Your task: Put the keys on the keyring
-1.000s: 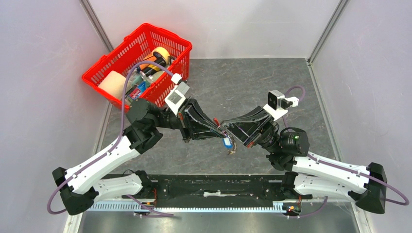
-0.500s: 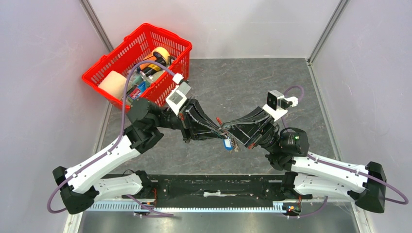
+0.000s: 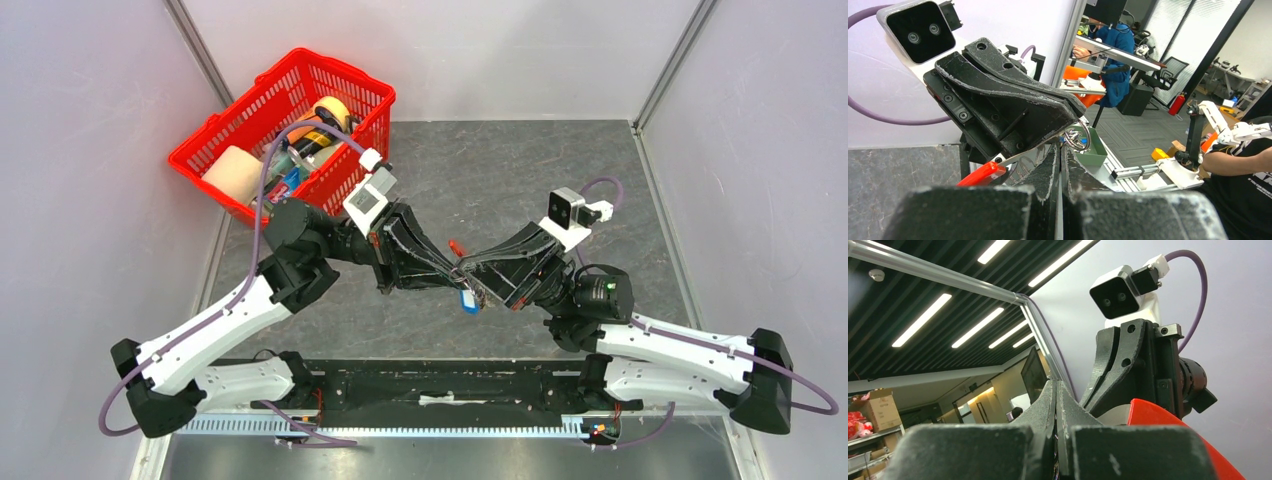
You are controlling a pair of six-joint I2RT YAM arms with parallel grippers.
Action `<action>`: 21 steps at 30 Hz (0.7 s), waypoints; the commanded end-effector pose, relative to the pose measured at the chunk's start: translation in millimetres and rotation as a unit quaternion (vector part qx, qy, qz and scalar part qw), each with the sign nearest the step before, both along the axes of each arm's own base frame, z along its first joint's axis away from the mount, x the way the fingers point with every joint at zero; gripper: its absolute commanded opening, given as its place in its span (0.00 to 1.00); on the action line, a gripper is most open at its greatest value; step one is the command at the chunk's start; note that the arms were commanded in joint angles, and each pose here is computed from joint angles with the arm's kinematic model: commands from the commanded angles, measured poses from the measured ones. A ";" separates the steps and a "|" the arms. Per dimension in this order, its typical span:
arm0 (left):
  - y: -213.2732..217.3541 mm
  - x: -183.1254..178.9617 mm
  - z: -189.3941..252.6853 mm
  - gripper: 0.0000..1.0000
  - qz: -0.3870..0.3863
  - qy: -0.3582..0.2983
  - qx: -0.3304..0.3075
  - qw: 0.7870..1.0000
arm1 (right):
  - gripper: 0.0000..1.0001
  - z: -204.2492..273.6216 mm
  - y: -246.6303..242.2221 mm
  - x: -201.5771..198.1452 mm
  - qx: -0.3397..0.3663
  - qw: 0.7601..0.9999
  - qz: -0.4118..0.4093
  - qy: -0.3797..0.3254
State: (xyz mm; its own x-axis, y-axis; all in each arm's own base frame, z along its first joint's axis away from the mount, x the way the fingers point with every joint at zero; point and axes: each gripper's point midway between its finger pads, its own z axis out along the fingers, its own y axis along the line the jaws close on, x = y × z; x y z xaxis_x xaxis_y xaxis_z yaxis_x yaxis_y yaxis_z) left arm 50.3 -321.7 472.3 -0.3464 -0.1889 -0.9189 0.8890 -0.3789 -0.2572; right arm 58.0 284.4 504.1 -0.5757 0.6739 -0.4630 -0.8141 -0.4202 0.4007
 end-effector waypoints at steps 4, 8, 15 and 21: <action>-2.7 18.0 33.7 0.02 0.048 0.003 -0.049 0.998 | 0.00 -26.8 28.9 -25.7 -0.055 0.996 0.067 -0.022; -2.5 18.5 34.6 0.02 0.049 0.005 -0.049 0.998 | 0.00 -32.4 33.5 -28.5 -0.065 0.995 0.062 -0.030; -2.0 18.8 31.9 0.02 0.053 0.009 -0.043 0.998 | 0.00 -39.6 38.5 -33.7 -0.086 0.994 0.039 -0.049; -2.0 19.6 20.7 0.08 0.056 0.021 -0.032 0.998 | 0.00 -33.2 31.6 -36.3 -0.075 0.995 0.032 -0.055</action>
